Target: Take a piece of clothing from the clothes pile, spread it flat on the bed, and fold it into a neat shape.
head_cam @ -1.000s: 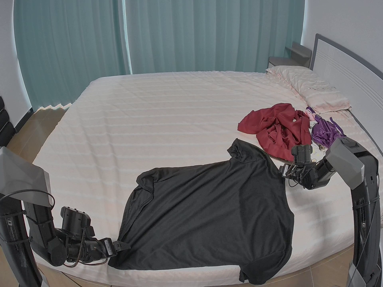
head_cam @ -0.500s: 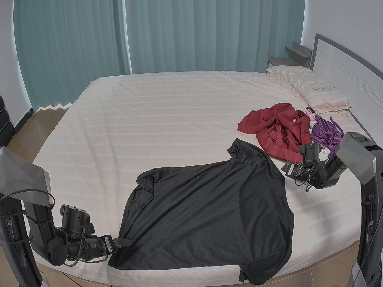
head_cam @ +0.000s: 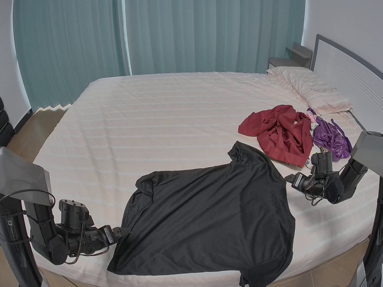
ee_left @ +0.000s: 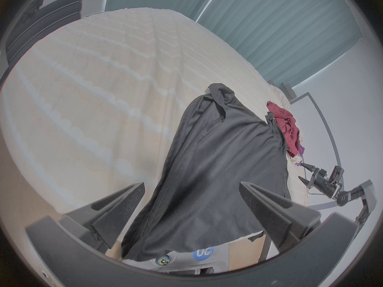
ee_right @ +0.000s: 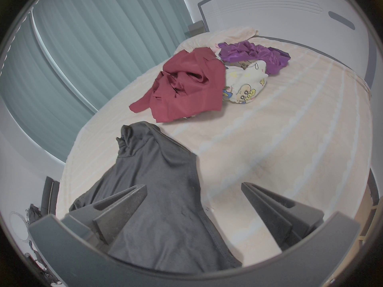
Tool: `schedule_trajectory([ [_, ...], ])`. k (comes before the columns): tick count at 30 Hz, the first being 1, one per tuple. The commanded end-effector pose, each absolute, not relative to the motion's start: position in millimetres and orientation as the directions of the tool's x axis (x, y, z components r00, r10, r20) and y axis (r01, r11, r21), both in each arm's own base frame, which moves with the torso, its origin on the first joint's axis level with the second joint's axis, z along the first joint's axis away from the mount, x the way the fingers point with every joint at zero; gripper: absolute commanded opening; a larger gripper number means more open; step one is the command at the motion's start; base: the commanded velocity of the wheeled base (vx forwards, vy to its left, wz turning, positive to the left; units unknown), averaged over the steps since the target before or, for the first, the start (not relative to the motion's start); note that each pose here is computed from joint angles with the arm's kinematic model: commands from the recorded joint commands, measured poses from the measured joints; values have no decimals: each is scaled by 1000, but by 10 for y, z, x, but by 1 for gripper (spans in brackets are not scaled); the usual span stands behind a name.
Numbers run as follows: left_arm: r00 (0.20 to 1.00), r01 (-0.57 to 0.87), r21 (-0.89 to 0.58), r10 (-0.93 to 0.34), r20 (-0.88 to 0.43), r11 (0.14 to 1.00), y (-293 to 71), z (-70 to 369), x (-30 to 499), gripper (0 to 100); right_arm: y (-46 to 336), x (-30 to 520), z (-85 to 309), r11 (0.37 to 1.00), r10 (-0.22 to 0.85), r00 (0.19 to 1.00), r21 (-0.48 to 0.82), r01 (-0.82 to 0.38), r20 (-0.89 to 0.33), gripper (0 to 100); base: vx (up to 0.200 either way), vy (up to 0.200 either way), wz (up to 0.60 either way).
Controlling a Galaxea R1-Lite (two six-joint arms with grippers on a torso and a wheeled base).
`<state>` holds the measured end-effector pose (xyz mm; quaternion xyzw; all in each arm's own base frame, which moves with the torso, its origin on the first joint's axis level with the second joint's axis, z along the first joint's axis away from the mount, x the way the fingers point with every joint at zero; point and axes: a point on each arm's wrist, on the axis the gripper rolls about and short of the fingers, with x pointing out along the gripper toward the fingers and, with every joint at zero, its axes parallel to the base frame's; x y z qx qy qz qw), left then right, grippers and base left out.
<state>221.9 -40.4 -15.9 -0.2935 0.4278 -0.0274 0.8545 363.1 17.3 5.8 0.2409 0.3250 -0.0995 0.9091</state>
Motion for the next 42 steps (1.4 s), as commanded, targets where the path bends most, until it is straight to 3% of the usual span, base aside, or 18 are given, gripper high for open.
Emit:
schedule_trajectory([
  [1, 641, -206, -534, -299, -707, 820, -408, -148, 2239, 100, 218, 3413, 122, 867, -6, 781, 385, 315, -625, 100, 0, 0, 0],
  [11, 658, -199, -546, -302, -690, 814, -423, -128, 2294, 100, 252, 3309, 48, 871, 4, 761, 376, 316, -649, 100, 0, 0, 0],
  [16, 764, -205, -635, -284, -580, 745, -506, 48, 2652, 100, 330, 3277, 58, 849, 23, 760, 414, 329, -650, 100, 0, 0, 0],
  [20, 783, -229, -610, -229, -579, 759, -667, 142, 3000, 100, 412, 3168, 71, 835, 43, 749, 436, 337, -661, 100, 0, 0, 0],
  [25, 755, -246, -568, -212, -620, 786, -936, 331, 3437, 100, 454, 3085, 78, 799, 56, 756, 483, 358, -652, 100, 0, 0, 0],
  [32, 733, -318, -491, -119, -670, 811, -1115, 89, 4029, 100, 469, 2963, -27, 760, 69, 768, 532, 373, -637, 100, 0, 0, 0],
  [42, 706, -292, -411, -95, -701, 864, -1148, -221, 4134, 100, 414, 2786, -40, 742, 72, 817, 578, 340, -573, 100, 0, 0, 0],
])
